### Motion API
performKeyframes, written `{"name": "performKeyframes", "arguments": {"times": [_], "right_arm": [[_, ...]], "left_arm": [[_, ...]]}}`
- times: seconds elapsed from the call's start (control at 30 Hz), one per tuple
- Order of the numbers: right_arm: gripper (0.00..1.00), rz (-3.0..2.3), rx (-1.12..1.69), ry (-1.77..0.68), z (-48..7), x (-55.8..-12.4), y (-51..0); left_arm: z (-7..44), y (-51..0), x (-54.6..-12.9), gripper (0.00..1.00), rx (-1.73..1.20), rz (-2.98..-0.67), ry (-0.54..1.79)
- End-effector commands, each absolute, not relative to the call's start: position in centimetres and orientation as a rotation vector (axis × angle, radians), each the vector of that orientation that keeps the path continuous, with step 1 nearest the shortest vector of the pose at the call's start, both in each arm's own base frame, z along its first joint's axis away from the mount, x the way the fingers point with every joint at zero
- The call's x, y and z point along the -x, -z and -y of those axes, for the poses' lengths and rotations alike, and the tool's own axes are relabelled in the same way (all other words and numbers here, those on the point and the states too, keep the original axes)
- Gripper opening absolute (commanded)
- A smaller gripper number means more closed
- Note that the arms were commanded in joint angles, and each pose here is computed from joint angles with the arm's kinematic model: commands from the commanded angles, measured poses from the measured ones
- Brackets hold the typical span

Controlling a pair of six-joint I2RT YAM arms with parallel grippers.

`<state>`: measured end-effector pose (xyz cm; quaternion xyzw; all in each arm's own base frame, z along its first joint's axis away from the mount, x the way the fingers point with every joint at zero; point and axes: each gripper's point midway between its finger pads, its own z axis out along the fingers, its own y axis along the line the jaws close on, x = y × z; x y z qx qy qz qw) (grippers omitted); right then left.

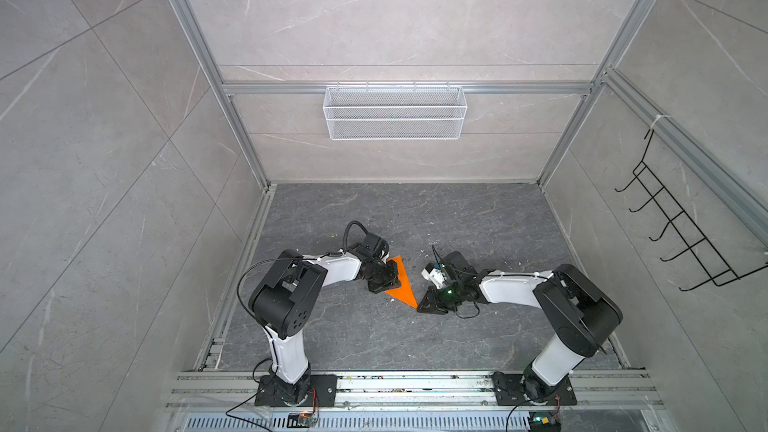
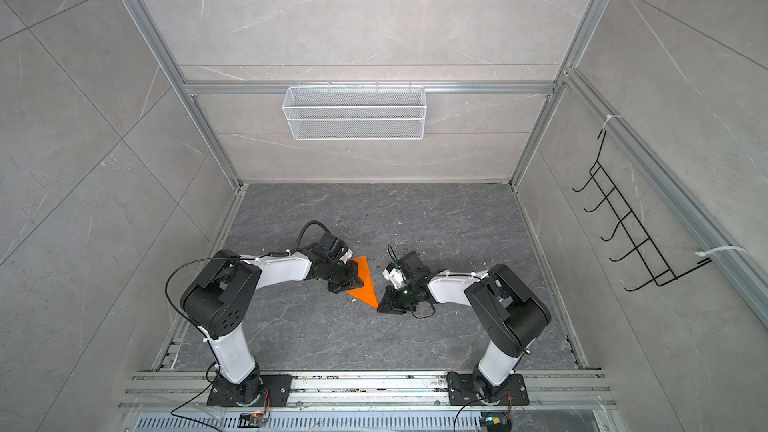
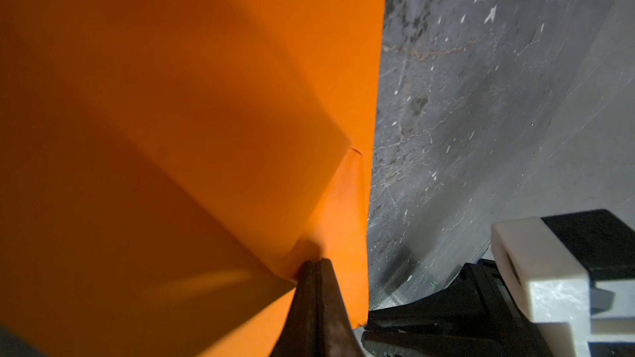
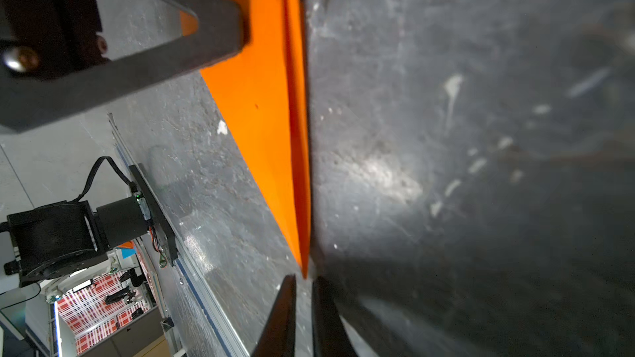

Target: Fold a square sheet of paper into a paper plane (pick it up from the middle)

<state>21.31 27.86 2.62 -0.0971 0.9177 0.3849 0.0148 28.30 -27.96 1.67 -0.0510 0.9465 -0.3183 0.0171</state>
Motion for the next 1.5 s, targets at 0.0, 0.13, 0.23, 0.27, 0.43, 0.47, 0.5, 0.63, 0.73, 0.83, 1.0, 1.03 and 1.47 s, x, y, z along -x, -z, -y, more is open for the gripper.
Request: {"name": "performKeyframes", "arguments": {"times": [0.0,0.13,0.23,0.27,0.43,0.47,0.5,0.63,0.73,0.83,1.0,1.03,1.47], "right_arm": [[0.15,-2.734,0.349,-1.189,-28.4,-23.0,-5.6],[0.14,-2.697,0.332,-1.212,-29.9,-25.0,-5.7],[0.09,-2.714,0.305,-1.197,-30.6,-26.1,-4.5],[0.08,-2.723,0.3,-1.193,-30.8,-26.3,-4.1],[0.06,-2.76,0.288,-1.186,-31.1,-26.5,-2.5],[0.06,-2.778,0.279,-1.173,-30.9,-26.4,-2.0],[0.06,-2.79,0.278,-1.158,-30.7,-26.3,-1.6],[0.06,-2.861,0.27,-1.082,-29.5,-25.3,0.4],[0.06,-2.917,0.267,-1.008,-28.5,-24.7,1.7],[0.06,-2.953,0.268,-0.948,-27.7,-24.3,2.6],[0.06,-2.977,0.266,-0.91,-27.4,-24.3,3.3],[0.06,-2.978,0.267,-0.91,-27.4,-24.3,3.3],[0.06,-2.999,0.264,-0.891,-27.2,-24.1,4.0]], "left_arm": [[23.8,3.2,-26.4,0.0,0.279,-3.084,0.661],[23.9,2.9,-26.6,0.0,0.269,-3.077,0.667],[24.0,2.9,-26.6,0.0,0.268,-3.078,0.669],[24.0,2.9,-26.6,0.0,0.269,-3.076,0.674],[24.3,2.6,-26.6,0.0,0.258,-3.074,0.69],[24.4,2.5,-26.8,0.0,0.252,-3.069,0.7],[24.5,2.5,-26.8,0.0,0.247,-3.069,0.709],[25.4,1.8,-27.2,0.0,0.185,-3.039,0.777],[26.3,0.1,-28.1,0.0,0.114,-2.966,0.87],[26.8,-1.8,-29.8,0.02,0.079,-2.872,0.977],[27.4,-3.7,-31.5,0.08,0.052,-2.748,1.14],[27.3,-3.7,-31.7,0.09,0.041,-2.74,1.148],[25.4,-2.6,-33.7,0.16,0.0,-2.621,1.22]]}}
